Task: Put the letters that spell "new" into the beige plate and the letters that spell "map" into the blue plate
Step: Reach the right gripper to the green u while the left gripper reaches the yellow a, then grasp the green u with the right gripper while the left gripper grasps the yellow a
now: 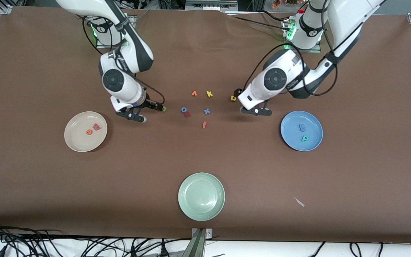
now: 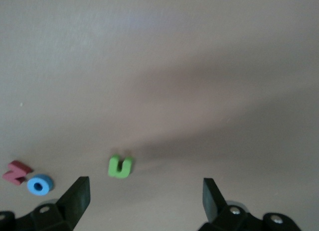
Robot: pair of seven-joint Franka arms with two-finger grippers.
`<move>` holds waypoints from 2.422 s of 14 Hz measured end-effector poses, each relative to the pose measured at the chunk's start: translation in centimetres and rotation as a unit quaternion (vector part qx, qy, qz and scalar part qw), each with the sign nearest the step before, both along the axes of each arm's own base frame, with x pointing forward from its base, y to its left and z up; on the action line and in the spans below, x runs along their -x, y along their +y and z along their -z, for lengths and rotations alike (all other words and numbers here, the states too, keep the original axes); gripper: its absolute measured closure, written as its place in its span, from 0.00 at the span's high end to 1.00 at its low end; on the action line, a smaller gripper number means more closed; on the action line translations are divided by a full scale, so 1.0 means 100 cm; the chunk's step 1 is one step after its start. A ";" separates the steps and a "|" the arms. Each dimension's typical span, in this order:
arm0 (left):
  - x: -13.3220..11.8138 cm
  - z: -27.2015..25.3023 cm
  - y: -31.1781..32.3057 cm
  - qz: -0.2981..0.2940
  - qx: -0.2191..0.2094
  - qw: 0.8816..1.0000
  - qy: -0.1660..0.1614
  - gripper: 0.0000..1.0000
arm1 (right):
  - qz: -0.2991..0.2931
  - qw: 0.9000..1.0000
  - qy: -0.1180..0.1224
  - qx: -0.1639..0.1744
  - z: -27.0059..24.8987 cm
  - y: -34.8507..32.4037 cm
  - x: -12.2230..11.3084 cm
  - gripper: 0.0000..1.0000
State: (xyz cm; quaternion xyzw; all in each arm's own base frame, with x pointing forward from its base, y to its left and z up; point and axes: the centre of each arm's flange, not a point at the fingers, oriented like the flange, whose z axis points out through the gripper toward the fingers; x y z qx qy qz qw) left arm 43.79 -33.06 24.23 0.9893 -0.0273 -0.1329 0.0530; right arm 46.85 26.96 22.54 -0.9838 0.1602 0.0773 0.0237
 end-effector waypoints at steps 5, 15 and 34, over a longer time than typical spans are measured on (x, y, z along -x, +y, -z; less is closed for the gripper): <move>0.050 0.019 -0.037 0.020 -0.036 0.996 -0.081 0.98 | 0.043 0.999 -0.028 -0.004 0.013 0.022 0.024 1.00; 0.048 0.058 -0.040 0.021 -0.003 0.997 -0.076 0.79 | 0.092 0.995 -0.035 0.004 0.054 0.023 0.031 1.00; 0.042 0.066 -0.045 0.005 -0.029 0.993 -0.113 0.28 | 0.096 0.995 -0.040 -0.001 0.047 0.035 0.024 0.26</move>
